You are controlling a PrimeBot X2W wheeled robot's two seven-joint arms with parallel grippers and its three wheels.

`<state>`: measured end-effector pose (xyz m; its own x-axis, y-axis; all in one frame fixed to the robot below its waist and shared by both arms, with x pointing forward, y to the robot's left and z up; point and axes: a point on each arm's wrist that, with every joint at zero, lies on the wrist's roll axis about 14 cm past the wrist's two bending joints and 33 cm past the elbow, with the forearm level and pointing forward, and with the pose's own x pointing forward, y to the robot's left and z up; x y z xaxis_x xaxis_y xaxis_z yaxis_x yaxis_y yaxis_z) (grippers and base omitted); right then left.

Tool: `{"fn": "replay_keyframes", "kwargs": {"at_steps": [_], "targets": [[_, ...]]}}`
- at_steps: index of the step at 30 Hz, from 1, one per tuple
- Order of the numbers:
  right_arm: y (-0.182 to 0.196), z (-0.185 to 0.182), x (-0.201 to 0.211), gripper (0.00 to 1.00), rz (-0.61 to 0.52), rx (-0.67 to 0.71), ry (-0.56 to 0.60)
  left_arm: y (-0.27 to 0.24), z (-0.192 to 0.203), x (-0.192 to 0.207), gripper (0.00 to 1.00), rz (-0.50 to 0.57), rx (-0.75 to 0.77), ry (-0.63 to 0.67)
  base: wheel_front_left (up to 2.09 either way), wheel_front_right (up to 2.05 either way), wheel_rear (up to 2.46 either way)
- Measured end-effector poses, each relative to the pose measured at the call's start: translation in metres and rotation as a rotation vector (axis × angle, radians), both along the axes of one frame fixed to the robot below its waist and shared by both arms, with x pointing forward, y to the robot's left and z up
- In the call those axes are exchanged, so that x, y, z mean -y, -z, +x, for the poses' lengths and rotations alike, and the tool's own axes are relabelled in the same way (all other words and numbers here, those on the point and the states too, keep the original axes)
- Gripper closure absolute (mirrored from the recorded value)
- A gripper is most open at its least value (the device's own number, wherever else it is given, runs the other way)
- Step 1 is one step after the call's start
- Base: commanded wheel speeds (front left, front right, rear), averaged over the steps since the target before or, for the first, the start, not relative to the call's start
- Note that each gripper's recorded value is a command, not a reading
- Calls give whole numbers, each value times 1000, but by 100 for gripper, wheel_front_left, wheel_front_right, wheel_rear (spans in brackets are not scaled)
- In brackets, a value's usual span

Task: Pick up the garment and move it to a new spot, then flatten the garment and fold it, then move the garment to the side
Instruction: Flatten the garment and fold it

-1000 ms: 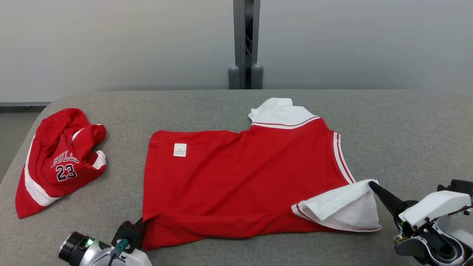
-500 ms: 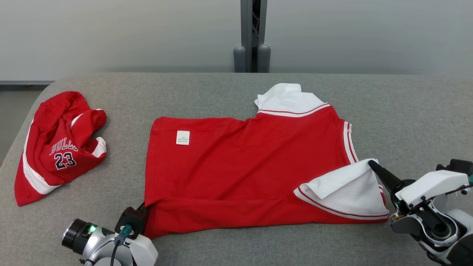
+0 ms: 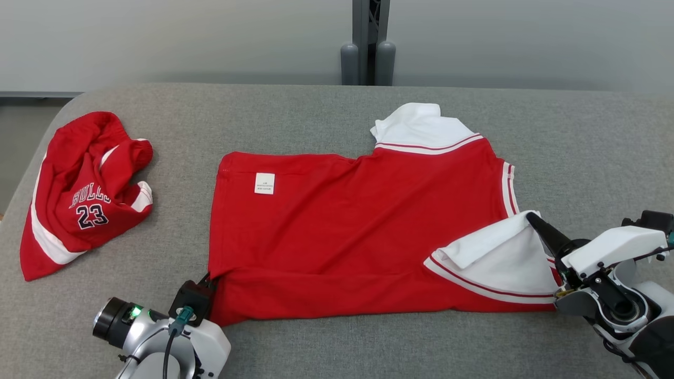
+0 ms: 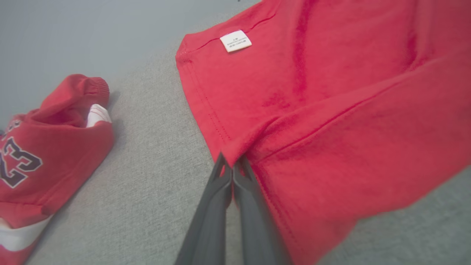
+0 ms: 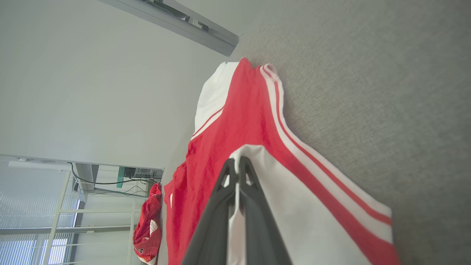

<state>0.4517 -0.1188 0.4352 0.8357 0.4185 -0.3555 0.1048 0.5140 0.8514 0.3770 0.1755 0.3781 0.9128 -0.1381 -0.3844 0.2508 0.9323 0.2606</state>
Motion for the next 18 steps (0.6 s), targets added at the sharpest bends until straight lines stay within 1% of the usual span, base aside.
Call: {"fn": "replay_keyframes", "kwargs": {"at_steps": [9,18], "targets": [[1,12,-2,100,8,13,20,-2,7,0,100,3,14,-9,0,0,0],[-7,21,-7,100,30,49,30,-18,19,-1,100,-3,81,-26,0,0,0]]}}
